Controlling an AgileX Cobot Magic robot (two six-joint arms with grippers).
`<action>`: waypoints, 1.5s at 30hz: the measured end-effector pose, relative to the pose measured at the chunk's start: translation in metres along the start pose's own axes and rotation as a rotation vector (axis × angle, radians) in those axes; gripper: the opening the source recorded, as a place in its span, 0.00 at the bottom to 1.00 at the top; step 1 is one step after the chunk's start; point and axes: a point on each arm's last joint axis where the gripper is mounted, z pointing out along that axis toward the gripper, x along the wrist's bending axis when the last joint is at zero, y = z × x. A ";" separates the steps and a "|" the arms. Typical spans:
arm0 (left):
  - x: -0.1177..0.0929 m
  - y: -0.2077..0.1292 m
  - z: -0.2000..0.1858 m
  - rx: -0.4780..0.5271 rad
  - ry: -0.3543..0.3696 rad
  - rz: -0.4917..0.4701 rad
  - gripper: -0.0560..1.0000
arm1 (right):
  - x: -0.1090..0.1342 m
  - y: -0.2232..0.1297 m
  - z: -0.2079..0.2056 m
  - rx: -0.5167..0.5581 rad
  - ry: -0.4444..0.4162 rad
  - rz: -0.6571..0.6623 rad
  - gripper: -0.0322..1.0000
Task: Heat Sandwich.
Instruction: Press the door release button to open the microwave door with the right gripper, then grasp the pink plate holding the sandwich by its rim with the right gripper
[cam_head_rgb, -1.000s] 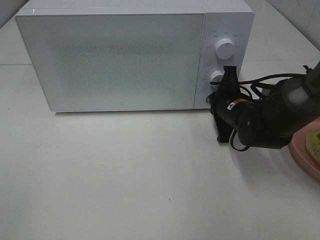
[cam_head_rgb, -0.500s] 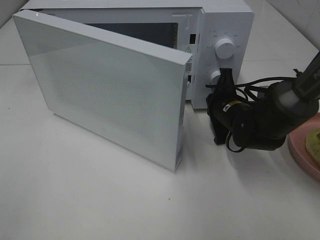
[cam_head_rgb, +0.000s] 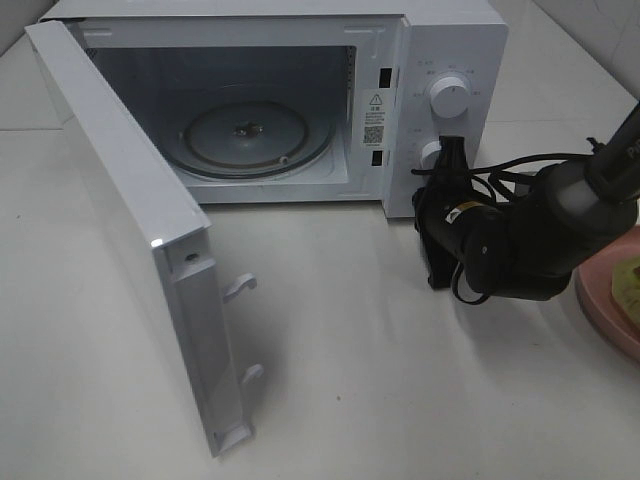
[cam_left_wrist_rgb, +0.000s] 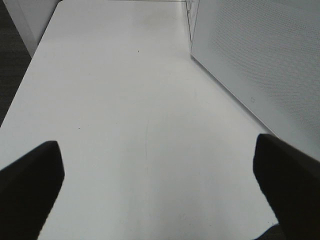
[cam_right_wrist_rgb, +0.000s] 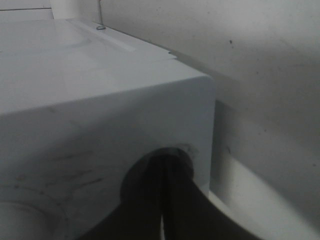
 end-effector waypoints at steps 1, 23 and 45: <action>0.000 0.000 0.000 0.000 0.000 0.000 0.98 | 0.000 0.000 0.000 0.000 -0.003 0.000 0.04; 0.000 0.000 0.000 0.000 0.000 0.000 0.98 | 0.012 0.007 -0.032 0.078 -0.034 -0.077 0.04; 0.000 0.000 0.000 0.000 0.000 0.000 0.98 | 0.011 0.012 -0.107 0.343 -0.434 -0.686 0.05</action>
